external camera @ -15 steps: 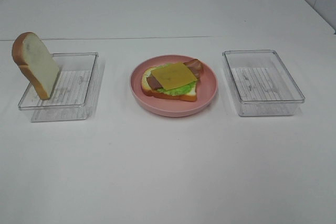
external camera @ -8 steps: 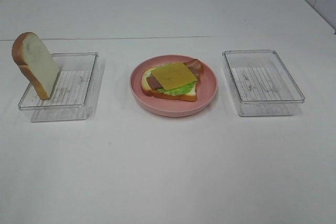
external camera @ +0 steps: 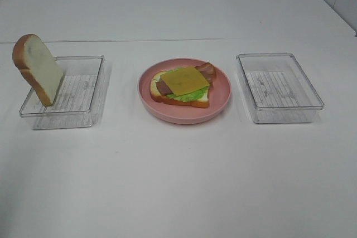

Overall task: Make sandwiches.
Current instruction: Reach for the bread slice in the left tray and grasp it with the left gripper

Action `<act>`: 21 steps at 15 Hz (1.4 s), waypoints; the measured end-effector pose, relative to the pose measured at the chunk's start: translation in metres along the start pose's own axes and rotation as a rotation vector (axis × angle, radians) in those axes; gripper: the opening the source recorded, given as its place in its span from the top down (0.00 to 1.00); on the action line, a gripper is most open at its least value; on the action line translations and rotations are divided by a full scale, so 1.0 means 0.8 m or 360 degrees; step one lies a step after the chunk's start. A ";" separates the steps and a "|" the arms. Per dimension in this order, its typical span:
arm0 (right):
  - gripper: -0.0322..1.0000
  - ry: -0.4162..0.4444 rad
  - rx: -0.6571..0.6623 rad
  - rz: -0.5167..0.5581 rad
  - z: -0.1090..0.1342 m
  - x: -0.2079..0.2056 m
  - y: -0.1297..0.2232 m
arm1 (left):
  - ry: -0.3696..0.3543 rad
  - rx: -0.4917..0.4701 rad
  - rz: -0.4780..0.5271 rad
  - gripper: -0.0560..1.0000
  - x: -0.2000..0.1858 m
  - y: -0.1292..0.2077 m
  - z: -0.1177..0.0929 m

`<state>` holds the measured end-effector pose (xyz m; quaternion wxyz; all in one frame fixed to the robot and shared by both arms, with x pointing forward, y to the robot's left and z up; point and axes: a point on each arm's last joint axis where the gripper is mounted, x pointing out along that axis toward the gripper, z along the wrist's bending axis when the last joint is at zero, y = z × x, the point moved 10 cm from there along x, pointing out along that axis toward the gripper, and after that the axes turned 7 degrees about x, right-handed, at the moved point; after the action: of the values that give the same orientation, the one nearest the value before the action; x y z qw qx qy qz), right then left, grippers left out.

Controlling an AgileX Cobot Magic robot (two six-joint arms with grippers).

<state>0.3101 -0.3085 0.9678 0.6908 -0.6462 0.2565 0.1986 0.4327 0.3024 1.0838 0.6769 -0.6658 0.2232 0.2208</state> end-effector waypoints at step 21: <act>0.02 0.0000 0.0000 0.0000 0.000 0.000 0.000 | 0.0099 0.0000 0.0766 0.01 0.358 -0.053 -0.005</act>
<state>0.3101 -0.3085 0.9678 0.6908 -0.6462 0.2565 0.1986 0.6878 0.2986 0.9473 0.5975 -0.5999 0.3962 0.3550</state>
